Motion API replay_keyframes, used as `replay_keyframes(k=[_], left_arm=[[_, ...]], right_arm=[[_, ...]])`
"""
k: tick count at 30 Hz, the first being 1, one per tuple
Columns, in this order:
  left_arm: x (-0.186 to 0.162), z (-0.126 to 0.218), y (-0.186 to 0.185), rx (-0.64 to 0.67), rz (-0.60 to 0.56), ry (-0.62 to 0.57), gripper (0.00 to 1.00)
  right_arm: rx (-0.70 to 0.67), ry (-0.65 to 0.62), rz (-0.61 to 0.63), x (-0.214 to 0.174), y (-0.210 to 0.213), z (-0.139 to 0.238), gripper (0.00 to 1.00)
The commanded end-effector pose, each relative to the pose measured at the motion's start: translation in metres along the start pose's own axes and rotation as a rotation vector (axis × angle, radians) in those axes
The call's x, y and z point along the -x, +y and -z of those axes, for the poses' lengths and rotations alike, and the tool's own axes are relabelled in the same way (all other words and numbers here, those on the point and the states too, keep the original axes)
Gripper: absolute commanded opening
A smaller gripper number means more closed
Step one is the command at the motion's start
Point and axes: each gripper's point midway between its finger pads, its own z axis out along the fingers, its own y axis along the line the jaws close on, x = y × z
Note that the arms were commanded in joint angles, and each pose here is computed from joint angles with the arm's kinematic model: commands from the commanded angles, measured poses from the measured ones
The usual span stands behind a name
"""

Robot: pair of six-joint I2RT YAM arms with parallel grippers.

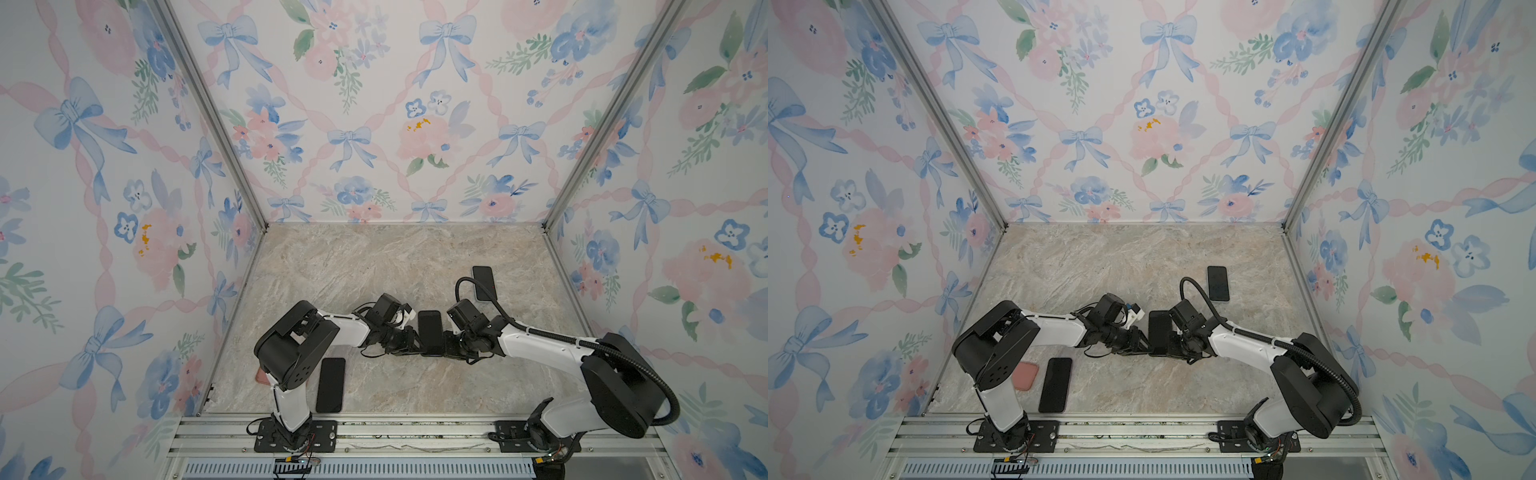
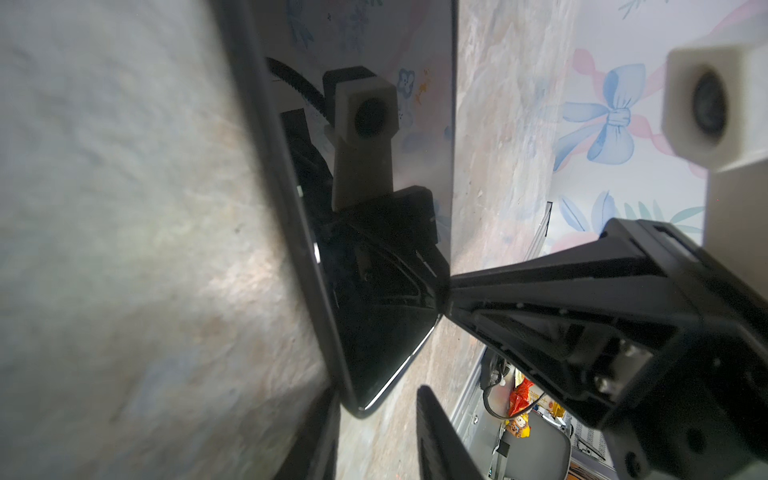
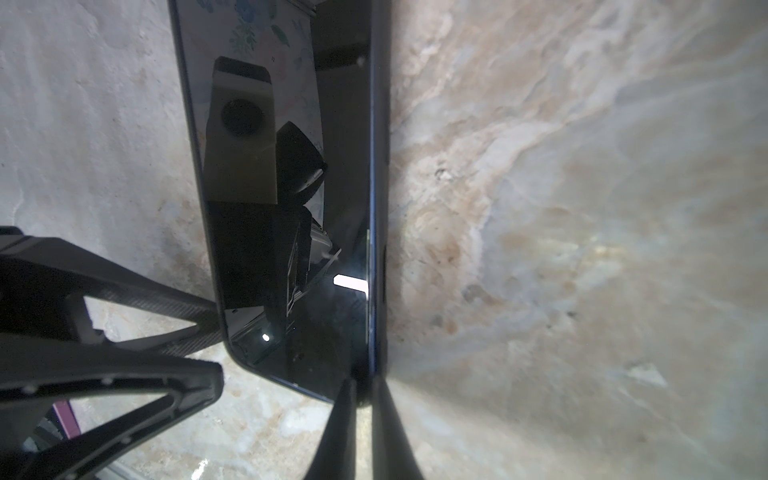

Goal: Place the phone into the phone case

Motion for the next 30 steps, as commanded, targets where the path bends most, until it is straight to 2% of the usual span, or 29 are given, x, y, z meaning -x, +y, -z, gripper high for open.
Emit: replay_keyframes(k=[1, 11, 22, 30], left_arm=[[-0.013, -0.005, 0.016, 0.045, 0.034, 0.030, 0.33], [-0.012, 0.007, 0.024, 0.088, 0.034, 0.010, 0.34], [-0.007, 0.002, 0.026, 0.102, 0.035, 0.022, 0.37], [-0.009, -0.010, 0.024, 0.101, 0.032, 0.048, 0.36]], right_arm=[[0.039, 0.055, 0.022, -0.017, 0.008, -0.019, 0.10], [-0.030, -0.035, 0.052, 0.006, -0.006, 0.022, 0.17], [0.034, -0.010, 0.007, 0.007, -0.003, 0.001, 0.29], [0.050, 0.022, -0.005, -0.001, -0.004, -0.012, 0.30]])
